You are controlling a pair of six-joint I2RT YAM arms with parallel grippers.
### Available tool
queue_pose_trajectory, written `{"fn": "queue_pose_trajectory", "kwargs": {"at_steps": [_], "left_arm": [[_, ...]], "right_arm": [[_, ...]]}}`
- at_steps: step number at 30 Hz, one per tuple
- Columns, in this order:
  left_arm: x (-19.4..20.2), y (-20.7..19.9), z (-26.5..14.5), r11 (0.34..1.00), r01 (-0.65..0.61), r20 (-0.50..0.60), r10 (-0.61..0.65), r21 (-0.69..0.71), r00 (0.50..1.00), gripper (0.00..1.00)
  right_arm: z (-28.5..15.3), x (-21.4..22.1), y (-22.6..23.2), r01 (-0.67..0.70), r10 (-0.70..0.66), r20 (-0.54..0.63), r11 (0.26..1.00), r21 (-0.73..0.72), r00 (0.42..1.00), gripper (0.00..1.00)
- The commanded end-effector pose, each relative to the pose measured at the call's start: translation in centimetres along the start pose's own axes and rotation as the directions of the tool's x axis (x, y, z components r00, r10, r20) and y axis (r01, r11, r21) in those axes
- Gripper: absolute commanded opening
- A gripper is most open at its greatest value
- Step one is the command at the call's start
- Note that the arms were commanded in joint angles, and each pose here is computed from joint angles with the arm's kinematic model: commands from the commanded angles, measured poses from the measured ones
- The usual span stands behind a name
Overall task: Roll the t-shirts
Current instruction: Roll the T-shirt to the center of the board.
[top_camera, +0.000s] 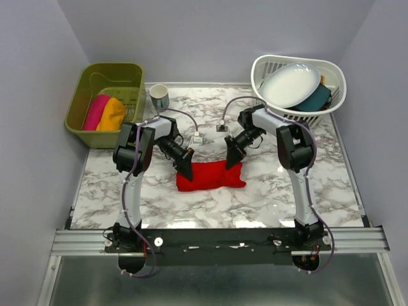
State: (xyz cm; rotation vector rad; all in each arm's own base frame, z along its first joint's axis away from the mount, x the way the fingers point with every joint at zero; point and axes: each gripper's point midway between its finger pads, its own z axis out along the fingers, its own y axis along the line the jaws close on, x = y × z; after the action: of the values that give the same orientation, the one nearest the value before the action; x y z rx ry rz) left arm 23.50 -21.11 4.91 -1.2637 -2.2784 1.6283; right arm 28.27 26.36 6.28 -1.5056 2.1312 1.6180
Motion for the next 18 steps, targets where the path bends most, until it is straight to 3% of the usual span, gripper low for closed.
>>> {"fn": "queue_pose_trajectory", "kwargs": {"at_steps": [1,11,14,15,18], "left_arm": [[0.6,-0.9,-0.8,0.976,0.209,-0.029,-0.207,0.066,0.978,0.00],[3.4,0.9,-0.4,0.972,0.232,-0.131,-0.225,0.041,0.966,0.00],[3.4,1.1,-0.5,0.974,0.222,-0.134,-0.215,0.037,0.967,0.00],[3.2,1.0,-0.6,0.977,0.212,-0.129,-0.206,0.034,0.970,0.00],[2.8,1.0,-0.7,0.982,0.185,-0.122,-0.180,0.029,0.976,0.00]], "right_arm": [[0.1,2.6,1.2,-0.171,0.166,-0.080,0.983,-0.065,0.983,0.27],[-2.8,5.6,0.6,-0.176,0.175,-0.103,0.984,-0.005,0.979,0.33],[-5.4,4.3,0.4,-0.105,0.107,-0.049,0.993,0.053,0.993,0.58],[-6.4,3.7,0.6,-0.073,0.075,-0.027,0.994,0.076,0.997,0.99],[-8.4,0.9,2.5,0.184,-0.186,-0.002,0.965,0.186,0.982,1.00]]}}
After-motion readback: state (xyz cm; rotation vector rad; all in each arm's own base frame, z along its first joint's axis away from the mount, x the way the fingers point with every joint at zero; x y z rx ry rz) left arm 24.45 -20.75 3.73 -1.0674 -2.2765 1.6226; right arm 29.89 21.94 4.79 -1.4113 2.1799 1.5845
